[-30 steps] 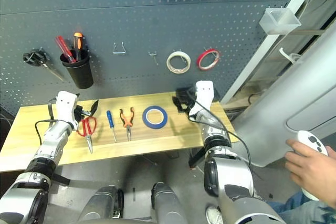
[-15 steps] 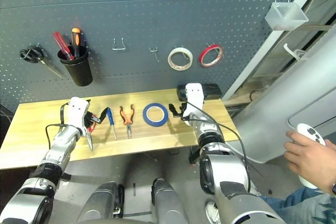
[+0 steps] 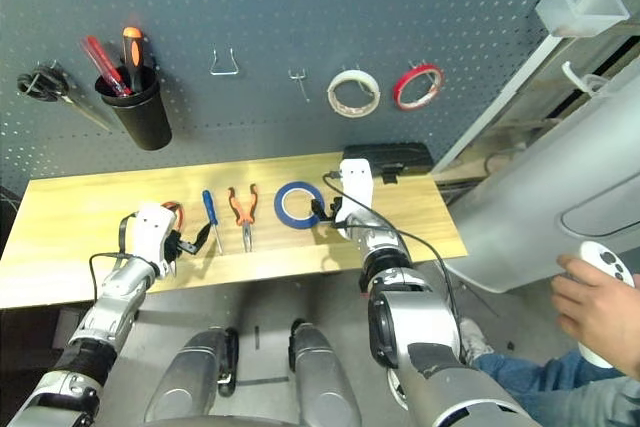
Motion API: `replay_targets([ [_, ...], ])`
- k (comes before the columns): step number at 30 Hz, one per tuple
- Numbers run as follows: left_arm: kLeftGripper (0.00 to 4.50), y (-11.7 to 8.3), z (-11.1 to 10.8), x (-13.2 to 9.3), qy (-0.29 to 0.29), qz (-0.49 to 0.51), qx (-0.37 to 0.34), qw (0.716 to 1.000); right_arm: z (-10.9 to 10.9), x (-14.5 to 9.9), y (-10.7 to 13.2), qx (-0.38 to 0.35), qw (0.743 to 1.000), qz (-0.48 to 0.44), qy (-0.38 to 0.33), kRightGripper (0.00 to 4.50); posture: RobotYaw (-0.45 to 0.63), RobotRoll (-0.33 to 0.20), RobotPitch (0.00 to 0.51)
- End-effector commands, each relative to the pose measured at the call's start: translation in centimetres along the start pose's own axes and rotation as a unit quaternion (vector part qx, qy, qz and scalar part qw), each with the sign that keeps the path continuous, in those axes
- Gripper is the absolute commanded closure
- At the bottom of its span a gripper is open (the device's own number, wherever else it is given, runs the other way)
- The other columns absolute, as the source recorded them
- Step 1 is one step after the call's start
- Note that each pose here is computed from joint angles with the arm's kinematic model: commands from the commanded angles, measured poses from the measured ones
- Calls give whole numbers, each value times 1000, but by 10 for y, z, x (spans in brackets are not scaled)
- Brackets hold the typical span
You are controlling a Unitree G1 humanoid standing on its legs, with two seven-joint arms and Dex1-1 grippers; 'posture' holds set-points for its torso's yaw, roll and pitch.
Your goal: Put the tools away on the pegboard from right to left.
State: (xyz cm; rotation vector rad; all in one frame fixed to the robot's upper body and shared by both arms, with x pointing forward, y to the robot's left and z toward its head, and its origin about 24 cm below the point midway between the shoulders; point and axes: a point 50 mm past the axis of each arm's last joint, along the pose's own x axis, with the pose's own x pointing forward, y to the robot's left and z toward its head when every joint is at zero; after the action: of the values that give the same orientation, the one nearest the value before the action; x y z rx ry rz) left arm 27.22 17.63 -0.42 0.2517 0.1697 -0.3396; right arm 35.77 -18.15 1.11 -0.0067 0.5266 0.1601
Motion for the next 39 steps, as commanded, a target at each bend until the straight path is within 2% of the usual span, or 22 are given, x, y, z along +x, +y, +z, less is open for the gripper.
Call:
replay_targets([
  [1, 18, -4, -3, -4, 11, -7, -1, 1000, -6, 1, 2, 8, 1000, -11, 16, 0, 89, 0, 286],
  [7, 18, -4, -1, -5, 12, -7, -1, 1000, -8, 2, 2, 51, 998, -34, 27, 0, 93, 0, 289],
  [8, 5, -4, -1, -5, 13, -6, -1, 1000, -8, 2, 3, 61, 997, -34, 30, 187, 94, 0, 288],
  [10, 0, -3, -1, -6, 13, -6, -2, 1000, -9, 3, 4, 79, 996, -37, 34, 637, 94, 0, 288],
  [16, 0, 0, 0, -8, 14, -3, -1, 1000, -10, 4, 9, 113, 992, -38, 45, 2693, 100, 0, 300],
  [21, 0, -1, -1, -11, 17, -3, -2, 1000, -12, 6, 16, 112, 992, -28, 55, 4410, 109, 0, 313],
  [25, 0, -1, -1, -13, 20, -2, -2, 1000, -11, 6, 19, 113, 992, -25, 58, 4467, 114, 0, 317],
  [27, 0, -1, -2, -15, 22, -2, -2, 1000, -11, 7, 21, 112, 992, -23, 60, 4060, 115, 0, 319],
  [29, 0, 0, -2, -15, 23, -2, -2, 1000, -11, 7, 22, 112, 992, -23, 61, 3453, 114, 0, 318],
  [31, 0, 0, -2, -15, 24, -1, -2, 1000, -10, 7, 23, 111, 992, -22, 60, 3565, 112, 0, 315],
  [33, 0, 1, -1, -14, 24, -1, -2, 1000, -9, 7, 24, 110, 992, -19, 60, 3943, 110, 0, 315],
  [35, 0, 1, -1, -13, 23, 0, -2, 1000, -9, 7, 24, 109, 992, -17, 59, 3901, 108, 0, 315],
  [36, 0, 1, -1, -13, 23, 0, -2, 1000, -9, 7, 24, 110, 992, -16, 59, 3759, 107, 0, 315],
  [39, 0, 1, 0, -13, 23, -1, -2, 1000, -9, 7, 24, 110, 992, -15, 60, 2838, 102, 0, 315],
])
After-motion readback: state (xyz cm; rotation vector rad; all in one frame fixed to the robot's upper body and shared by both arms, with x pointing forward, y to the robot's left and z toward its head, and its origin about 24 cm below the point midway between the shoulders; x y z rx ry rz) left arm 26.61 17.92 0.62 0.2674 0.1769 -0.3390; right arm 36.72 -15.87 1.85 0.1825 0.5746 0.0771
